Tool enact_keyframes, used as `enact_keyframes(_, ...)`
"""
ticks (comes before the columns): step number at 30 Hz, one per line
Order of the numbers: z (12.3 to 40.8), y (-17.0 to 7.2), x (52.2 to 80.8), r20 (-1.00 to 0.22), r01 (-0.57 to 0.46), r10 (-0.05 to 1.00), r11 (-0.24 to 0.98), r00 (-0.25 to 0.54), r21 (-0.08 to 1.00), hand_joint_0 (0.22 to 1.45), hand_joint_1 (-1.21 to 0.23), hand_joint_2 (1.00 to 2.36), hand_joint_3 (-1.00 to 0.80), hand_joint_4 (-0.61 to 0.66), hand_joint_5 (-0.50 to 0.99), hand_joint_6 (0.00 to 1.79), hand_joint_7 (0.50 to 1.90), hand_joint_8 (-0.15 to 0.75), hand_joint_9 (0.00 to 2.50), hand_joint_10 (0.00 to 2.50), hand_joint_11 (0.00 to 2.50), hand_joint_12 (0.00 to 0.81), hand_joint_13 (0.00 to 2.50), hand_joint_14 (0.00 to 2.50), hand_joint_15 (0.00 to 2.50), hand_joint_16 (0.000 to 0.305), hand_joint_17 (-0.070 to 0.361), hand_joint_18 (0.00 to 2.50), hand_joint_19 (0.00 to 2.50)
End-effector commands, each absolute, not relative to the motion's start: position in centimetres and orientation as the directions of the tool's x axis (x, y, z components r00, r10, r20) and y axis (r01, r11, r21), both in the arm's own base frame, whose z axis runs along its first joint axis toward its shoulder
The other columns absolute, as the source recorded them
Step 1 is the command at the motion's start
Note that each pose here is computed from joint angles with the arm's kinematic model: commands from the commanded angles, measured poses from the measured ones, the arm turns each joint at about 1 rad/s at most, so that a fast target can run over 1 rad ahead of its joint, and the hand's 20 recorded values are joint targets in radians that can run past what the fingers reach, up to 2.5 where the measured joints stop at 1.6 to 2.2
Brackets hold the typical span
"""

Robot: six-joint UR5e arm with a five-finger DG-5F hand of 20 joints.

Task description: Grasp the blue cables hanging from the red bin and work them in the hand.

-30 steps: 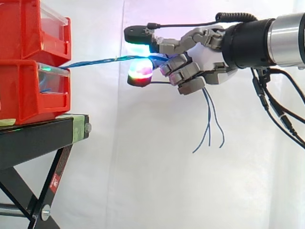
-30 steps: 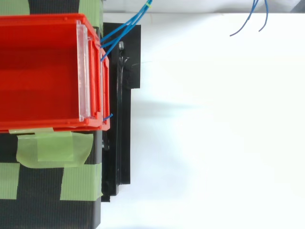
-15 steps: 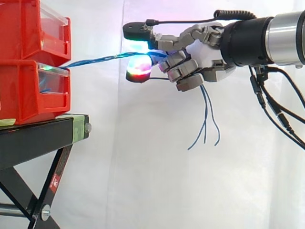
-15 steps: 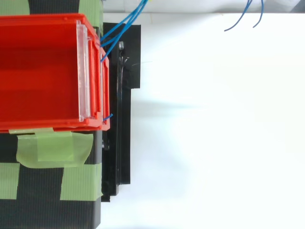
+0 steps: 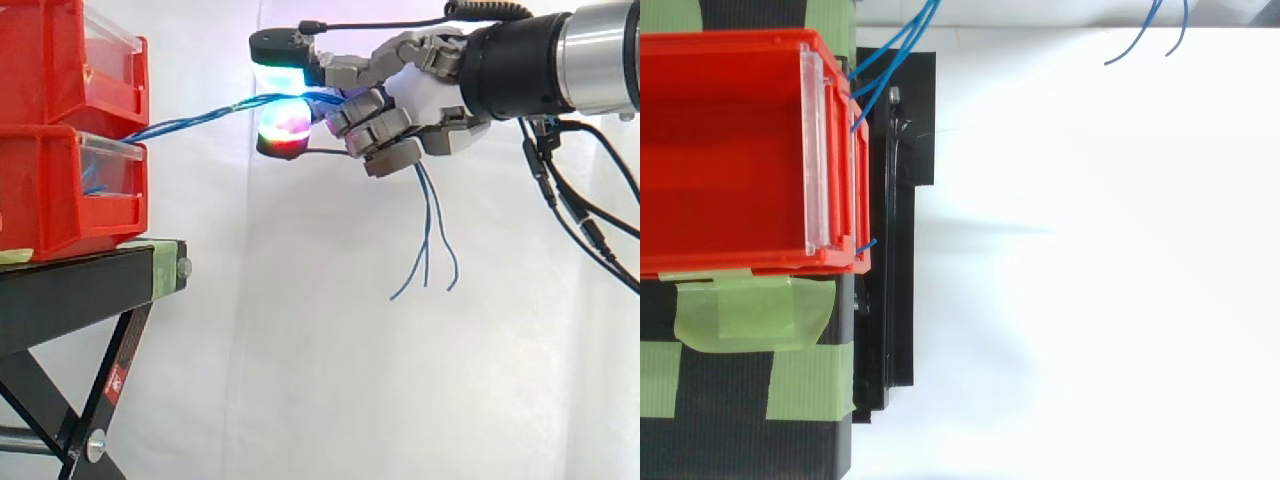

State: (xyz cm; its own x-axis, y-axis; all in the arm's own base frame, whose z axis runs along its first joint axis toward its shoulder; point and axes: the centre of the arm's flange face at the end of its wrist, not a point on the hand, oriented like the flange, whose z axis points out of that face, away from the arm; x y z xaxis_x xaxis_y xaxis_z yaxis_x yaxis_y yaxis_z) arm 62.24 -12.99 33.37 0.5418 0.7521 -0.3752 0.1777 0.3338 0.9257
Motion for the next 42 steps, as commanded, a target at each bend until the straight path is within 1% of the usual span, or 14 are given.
enact_keyframes(1, 33.7, -12.5, 61.6, -0.384, 0.205, 0.783, 0.324, 0.490, 0.924, 0.96, -0.62, 1.02, -0.54, 0.30, 0.04, 0.85, 1.03, 0.451, 0.56, 2.50, 2.50, 0.439, 0.93, 2.50, 1.41, 0.048, 0.107, 1.63, 1.72)
enact_keyframes(4, 34.0, -12.3, 61.2, -0.357, 0.200, 0.801, 0.297, 0.480, 0.934, 0.96, -0.61, 1.02, -0.43, 0.31, 0.04, 0.85, 1.01, 0.451, 0.55, 2.50, 2.50, 0.446, 0.93, 2.50, 1.40, 0.048, 0.108, 1.62, 1.72)
enact_keyframes(8, 34.0, -12.3, 60.8, -0.342, 0.205, 0.812, 0.275, 0.473, 0.939, 0.96, -0.61, 1.02, -0.39, 0.31, 0.04, 0.85, 1.02, 0.451, 0.55, 2.50, 2.50, 0.445, 0.93, 2.50, 1.40, 0.048, 0.107, 1.61, 1.72)
enact_keyframes(13, 34.7, -12.2, 60.6, -0.338, 0.197, 0.816, 0.276, 0.469, 0.941, 0.96, -0.60, 1.02, -0.30, 0.31, 0.04, 0.84, 1.01, 0.446, 0.55, 2.50, 2.50, 0.445, 0.92, 2.50, 1.39, 0.048, 0.107, 1.61, 1.71)
enact_keyframes(18, 34.9, -12.1, 60.5, -0.336, 0.196, 0.817, 0.275, 0.468, 0.941, 0.96, -0.60, 1.02, -0.27, 0.31, 0.04, 0.82, 1.02, 0.446, 0.54, 2.50, 2.50, 0.446, 0.92, 2.50, 1.39, 0.048, 0.107, 1.60, 1.69)
enact_keyframes(22, 35.5, -11.9, 60.4, -0.335, 0.188, 0.817, 0.278, 0.469, 0.942, 0.97, -0.60, 1.02, -0.33, 0.32, 0.06, 0.74, 1.04, 0.448, 0.54, 2.50, 2.50, 0.442, 0.91, 2.50, 1.36, 0.048, 0.108, 1.58, 1.68)
enact_keyframes(25, 35.6, -11.8, 60.4, -0.335, 0.187, 0.817, 0.279, 0.469, 0.942, 0.95, -0.59, 1.02, -0.53, 0.32, 0.06, 0.70, 1.05, 0.444, 0.53, 2.50, 2.50, 0.441, 0.91, 2.50, 1.40, 0.047, 0.107, 1.58, 1.68)
enact_keyframes(26, 35.6, -11.8, 60.4, -0.332, 0.186, 0.818, 0.277, 0.470, 0.943, 0.95, -0.59, 1.02, -0.57, 0.31, 0.06, 0.69, 1.05, 0.444, 0.53, 2.50, 2.50, 0.441, 0.91, 2.50, 1.40, 0.048, 0.107, 1.58, 1.68)
enact_keyframes(27, 35.6, -11.8, 60.3, -0.335, 0.188, 0.817, 0.278, 0.469, 0.942, 0.95, -0.59, 1.02, -0.57, 0.31, 0.06, 0.69, 1.06, 0.443, 0.53, 2.50, 2.50, 0.443, 0.91, 2.50, 1.38, 0.048, 0.108, 1.58, 1.68)
enact_keyframes(31, 35.4, -11.7, 60.3, -0.341, 0.200, 0.818, 0.278, 0.463, 0.940, 0.96, -0.58, 1.02, -0.42, 0.31, 0.05, 0.68, 1.05, 0.445, 0.53, 2.50, 2.50, 0.443, 0.91, 2.50, 1.38, 0.048, 0.107, 1.58, 1.67)
enact_keyframes(32, 35.4, -11.6, 60.3, -0.342, 0.201, 0.819, 0.278, 0.462, 0.939, 0.96, -0.58, 1.02, -0.42, 0.31, 0.05, 0.68, 1.06, 0.445, 0.53, 2.50, 2.50, 0.441, 0.91, 2.50, 1.40, 0.048, 0.107, 1.58, 1.68)
enact_keyframes(36, 35.3, -11.2, 60.1, -0.312, 0.195, 0.835, 0.248, 0.454, 0.949, 0.92, -0.56, 1.02, -0.59, 0.31, 0.05, 0.64, 1.07, 0.445, 0.53, 2.50, 2.50, 0.442, 0.90, 2.50, 1.40, 0.048, 0.109, 1.56, 1.67)
enact_keyframes(42, 35.1, -10.7, 60.1, -0.254, 0.177, 0.866, 0.194, 0.431, 0.965, 0.91, -0.56, 1.02, -0.57, 0.31, 0.06, 0.63, 1.08, 0.449, 0.53, 2.50, 2.50, 0.443, 0.90, 2.50, 1.41, 0.048, 0.109, 1.54, 1.65)
